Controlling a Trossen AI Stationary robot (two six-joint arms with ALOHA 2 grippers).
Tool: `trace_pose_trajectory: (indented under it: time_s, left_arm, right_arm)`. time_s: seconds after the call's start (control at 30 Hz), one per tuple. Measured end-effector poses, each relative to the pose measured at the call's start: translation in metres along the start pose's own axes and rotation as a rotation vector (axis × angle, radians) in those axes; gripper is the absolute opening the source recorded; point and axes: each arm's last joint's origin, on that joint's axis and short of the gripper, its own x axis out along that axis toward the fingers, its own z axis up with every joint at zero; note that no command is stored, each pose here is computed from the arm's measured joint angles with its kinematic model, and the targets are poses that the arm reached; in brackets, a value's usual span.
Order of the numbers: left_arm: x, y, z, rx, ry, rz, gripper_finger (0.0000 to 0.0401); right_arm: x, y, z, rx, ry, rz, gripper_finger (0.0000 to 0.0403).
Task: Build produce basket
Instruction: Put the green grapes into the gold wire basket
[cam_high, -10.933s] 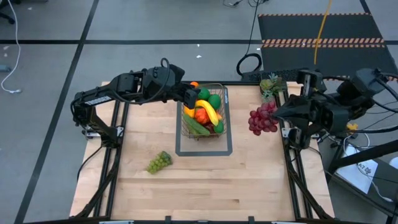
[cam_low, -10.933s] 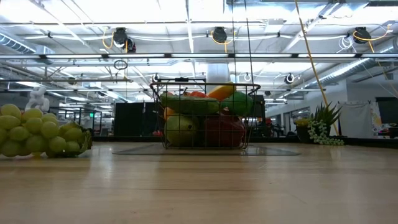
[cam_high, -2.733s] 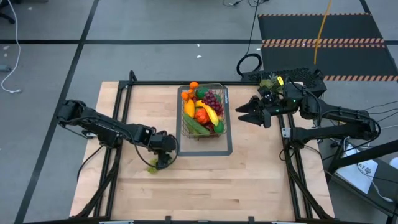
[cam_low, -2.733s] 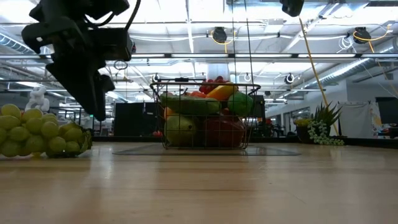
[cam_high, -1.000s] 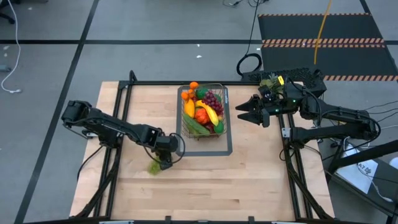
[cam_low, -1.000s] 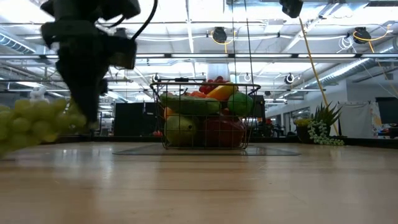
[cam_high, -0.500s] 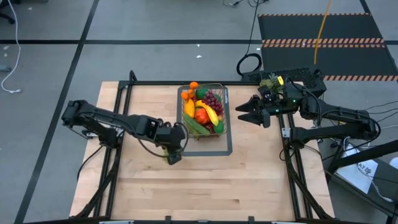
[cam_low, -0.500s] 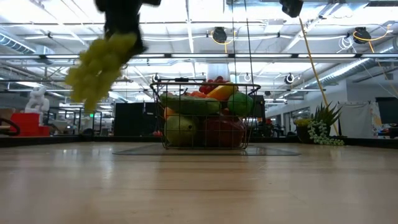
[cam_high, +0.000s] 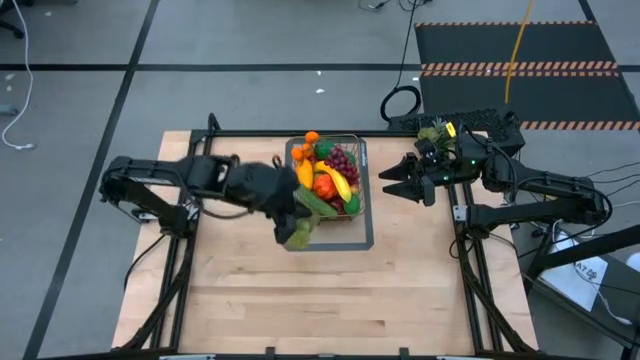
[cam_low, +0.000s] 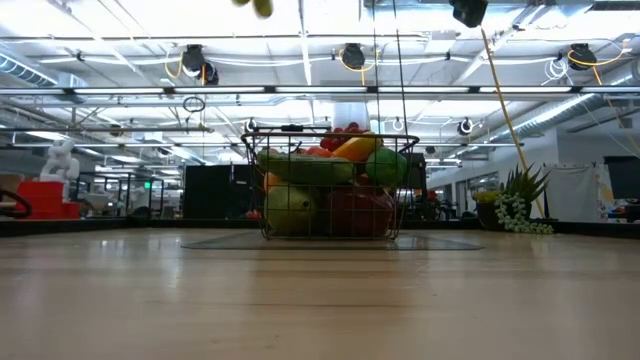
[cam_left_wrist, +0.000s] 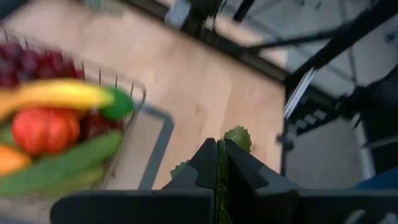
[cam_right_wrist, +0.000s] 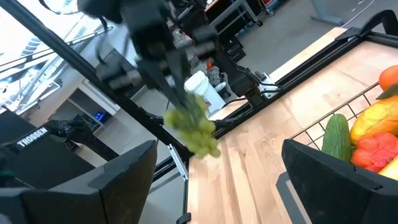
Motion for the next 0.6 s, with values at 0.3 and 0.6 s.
trace_pose_trajectory:
  time_s: [0.3,0.6]
  left_arm:
    - [-0.055,-0.011,0.049,0.149,-0.311,-0.001,0.0021]
    - [-0.083,-0.007,0.077,0.238,-0.525,0.029,0.0011]
  right_arm:
    - [0.0,0.0,0.0,-0.018,0.0,0.0,0.0341]
    - [0.0,0.0,0.0,-0.019,0.0,0.0,0.0341]
